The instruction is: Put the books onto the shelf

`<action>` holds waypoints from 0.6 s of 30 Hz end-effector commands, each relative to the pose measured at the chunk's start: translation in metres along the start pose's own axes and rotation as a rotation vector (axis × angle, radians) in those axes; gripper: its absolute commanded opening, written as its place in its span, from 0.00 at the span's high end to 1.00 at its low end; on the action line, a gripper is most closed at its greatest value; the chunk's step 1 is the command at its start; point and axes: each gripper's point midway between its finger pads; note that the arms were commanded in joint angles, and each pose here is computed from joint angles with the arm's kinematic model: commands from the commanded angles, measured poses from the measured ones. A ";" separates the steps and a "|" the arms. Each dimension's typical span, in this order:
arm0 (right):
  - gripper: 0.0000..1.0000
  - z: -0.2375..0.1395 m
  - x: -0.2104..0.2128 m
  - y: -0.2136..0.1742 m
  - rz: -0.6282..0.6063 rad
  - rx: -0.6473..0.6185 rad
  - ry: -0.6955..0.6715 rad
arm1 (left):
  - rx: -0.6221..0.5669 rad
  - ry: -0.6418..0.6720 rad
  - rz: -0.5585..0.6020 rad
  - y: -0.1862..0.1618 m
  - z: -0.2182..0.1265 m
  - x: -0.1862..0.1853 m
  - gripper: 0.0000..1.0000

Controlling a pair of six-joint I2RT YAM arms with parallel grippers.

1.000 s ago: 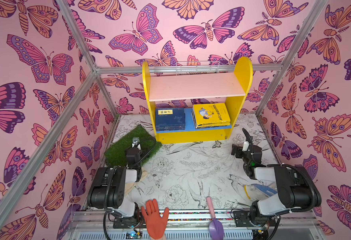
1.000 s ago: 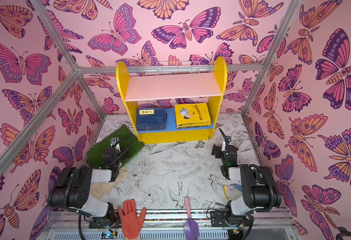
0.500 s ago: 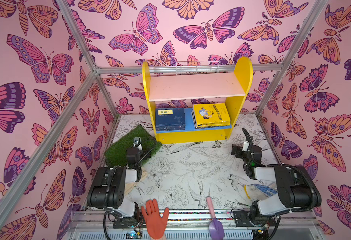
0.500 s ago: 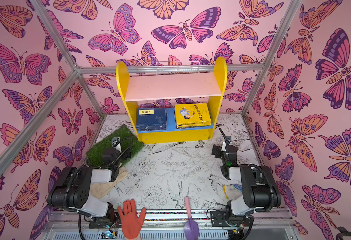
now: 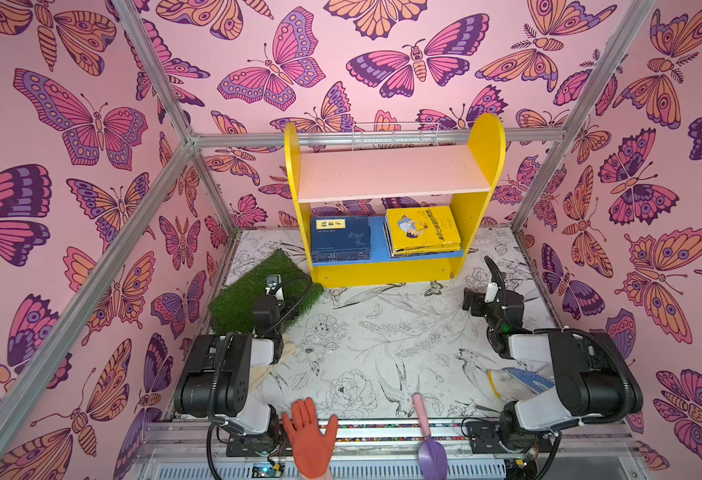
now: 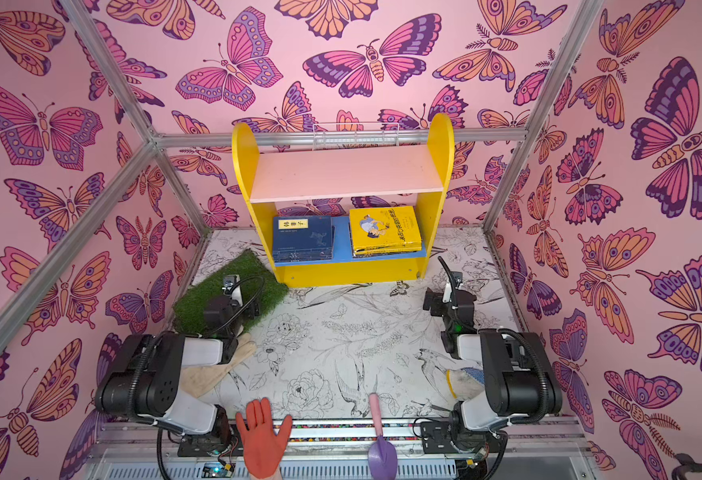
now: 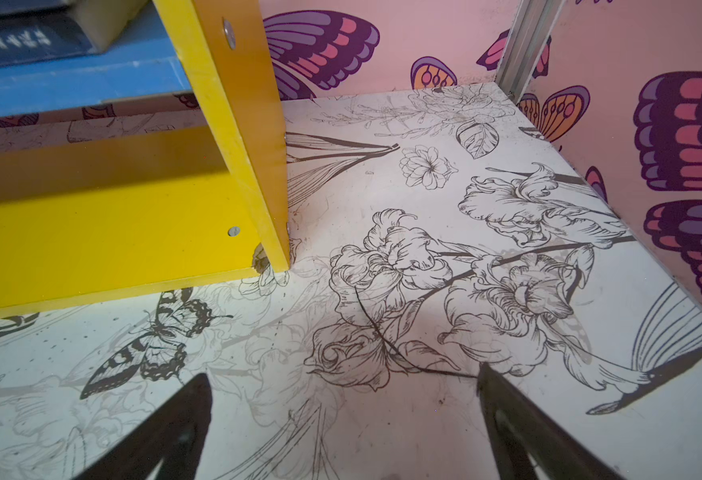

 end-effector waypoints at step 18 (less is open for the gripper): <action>0.00 0.000 -0.002 0.008 -0.011 -0.026 0.001 | -0.002 -0.038 0.019 -0.001 0.000 -0.008 0.01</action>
Point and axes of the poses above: each gripper's point midway between its finger pads, its own z axis out along the fingers, its own x axis along the line the jaws close on, y = z × x, and after that the axes turned 6 degrees about -z, right-handed
